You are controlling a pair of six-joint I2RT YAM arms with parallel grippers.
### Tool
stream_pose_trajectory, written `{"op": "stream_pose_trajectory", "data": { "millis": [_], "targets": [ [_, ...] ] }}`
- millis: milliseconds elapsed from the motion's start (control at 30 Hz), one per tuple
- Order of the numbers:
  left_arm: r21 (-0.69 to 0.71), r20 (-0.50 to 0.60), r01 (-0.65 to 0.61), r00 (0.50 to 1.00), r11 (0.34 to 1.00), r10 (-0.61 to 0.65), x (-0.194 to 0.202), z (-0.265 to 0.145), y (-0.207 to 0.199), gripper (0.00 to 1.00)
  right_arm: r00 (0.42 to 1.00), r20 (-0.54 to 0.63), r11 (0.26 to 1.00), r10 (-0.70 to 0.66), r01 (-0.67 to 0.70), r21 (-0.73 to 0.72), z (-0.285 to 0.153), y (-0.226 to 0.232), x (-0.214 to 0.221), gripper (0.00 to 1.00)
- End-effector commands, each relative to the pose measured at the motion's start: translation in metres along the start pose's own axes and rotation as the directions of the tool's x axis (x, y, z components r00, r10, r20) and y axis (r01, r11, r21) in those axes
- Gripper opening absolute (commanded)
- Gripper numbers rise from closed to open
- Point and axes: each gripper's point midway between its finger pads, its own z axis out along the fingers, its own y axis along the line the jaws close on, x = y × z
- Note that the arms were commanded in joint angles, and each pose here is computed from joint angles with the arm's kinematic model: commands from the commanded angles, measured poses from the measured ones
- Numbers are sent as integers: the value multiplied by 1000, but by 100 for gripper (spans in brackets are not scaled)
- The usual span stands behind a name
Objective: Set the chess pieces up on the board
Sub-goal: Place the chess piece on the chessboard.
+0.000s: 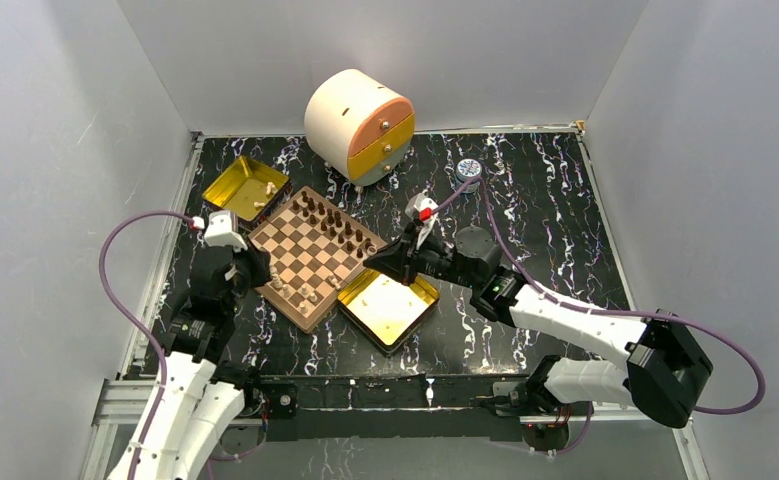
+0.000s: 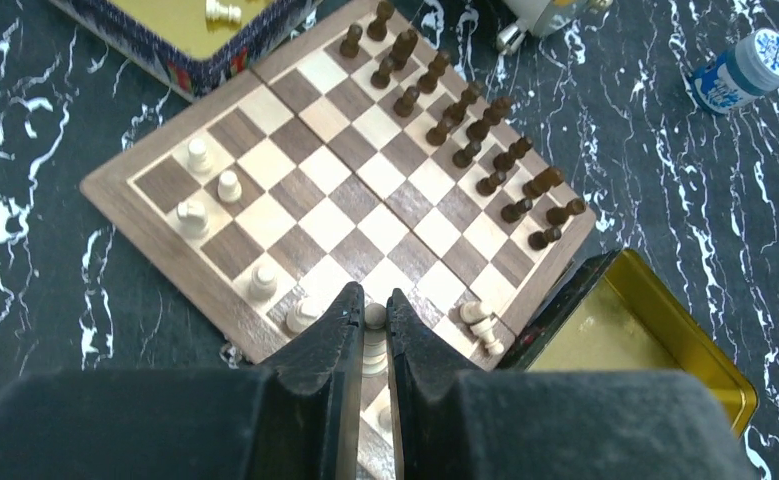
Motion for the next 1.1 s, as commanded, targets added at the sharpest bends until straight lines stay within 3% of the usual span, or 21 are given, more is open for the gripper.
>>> {"op": "stream_pose_trajectory", "data": {
  "millis": [0, 167, 267, 633, 1067],
  "targets": [
    [-48, -13, 55, 998, 997, -56, 17, -7, 12, 0, 999, 38, 1000, -26, 26, -7, -6, 7, -12, 0],
    [-319, 101, 85, 993, 944, -55, 8, -12, 63, 0, 999, 40, 1000, -28, 29, -5, -10, 8, -12, 0],
    [-395, 157, 127, 985, 910, -70, 4, -8, 77, 0, 999, 36, 999, -32, 32, 3, -12, 7, -12, 0],
    [-432, 134, 147, 986, 890, -98, 25, 35, 81, 0, 998, 33, 998, -55, 54, 15, -17, 6, -11, 0],
    [-424, 178, 138, 982, 895, -67, 24, 52, 83, 0, 997, 35, 998, -67, 66, 16, -19, 7, -12, 0]
  ]
}}
